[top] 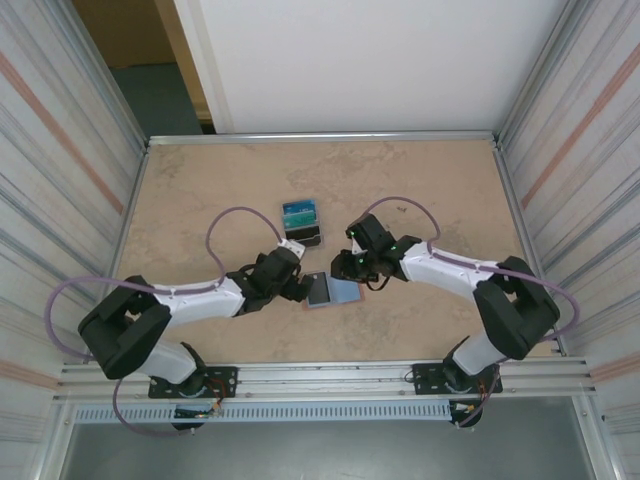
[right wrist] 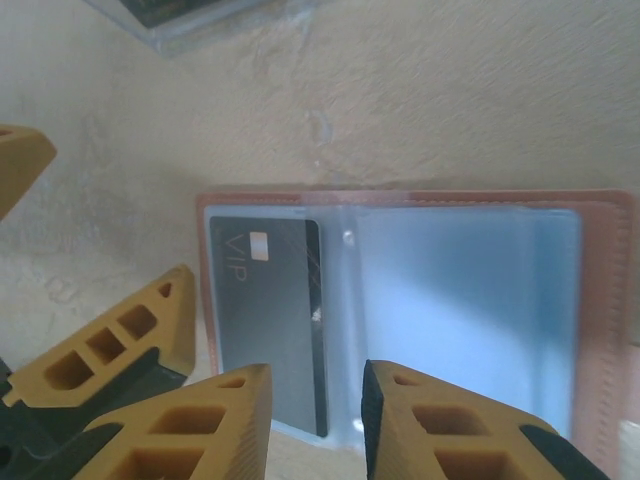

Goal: Take the credit cards out of the card holder

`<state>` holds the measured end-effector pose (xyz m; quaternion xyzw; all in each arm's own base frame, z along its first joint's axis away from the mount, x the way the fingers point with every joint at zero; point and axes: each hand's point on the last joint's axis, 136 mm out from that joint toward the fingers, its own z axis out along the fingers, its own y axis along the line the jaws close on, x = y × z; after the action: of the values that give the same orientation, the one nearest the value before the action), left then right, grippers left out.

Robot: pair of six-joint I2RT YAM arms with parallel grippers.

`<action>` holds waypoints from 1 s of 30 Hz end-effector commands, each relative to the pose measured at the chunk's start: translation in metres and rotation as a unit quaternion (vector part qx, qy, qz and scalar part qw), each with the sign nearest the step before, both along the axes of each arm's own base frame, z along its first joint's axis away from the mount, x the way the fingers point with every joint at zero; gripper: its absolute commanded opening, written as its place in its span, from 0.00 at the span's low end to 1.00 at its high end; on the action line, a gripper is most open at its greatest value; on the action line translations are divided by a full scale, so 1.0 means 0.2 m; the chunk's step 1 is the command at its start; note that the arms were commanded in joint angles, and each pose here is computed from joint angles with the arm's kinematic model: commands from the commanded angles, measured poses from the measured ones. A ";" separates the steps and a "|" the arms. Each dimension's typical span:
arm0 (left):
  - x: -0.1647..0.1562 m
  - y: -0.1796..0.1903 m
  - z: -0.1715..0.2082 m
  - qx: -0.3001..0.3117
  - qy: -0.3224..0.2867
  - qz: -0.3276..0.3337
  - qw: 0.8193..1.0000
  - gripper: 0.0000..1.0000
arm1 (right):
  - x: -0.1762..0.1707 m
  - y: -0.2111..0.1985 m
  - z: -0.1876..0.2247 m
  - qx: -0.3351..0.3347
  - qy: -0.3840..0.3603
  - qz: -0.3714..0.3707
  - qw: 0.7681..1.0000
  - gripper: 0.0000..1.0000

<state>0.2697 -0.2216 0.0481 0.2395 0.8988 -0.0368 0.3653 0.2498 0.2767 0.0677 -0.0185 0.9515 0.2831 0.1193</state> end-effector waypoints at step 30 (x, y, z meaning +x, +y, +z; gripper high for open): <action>-0.03 -0.01 -0.08 0.047 0.012 0.001 0.999 0.99 | -0.04 0.12 -0.22 0.077 0.084 0.009 0.993 0.11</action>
<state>0.2673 -0.2289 0.0384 0.2516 0.8992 -0.0164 0.3577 0.2445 0.2966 0.0265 -0.0032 0.9400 0.3369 0.0535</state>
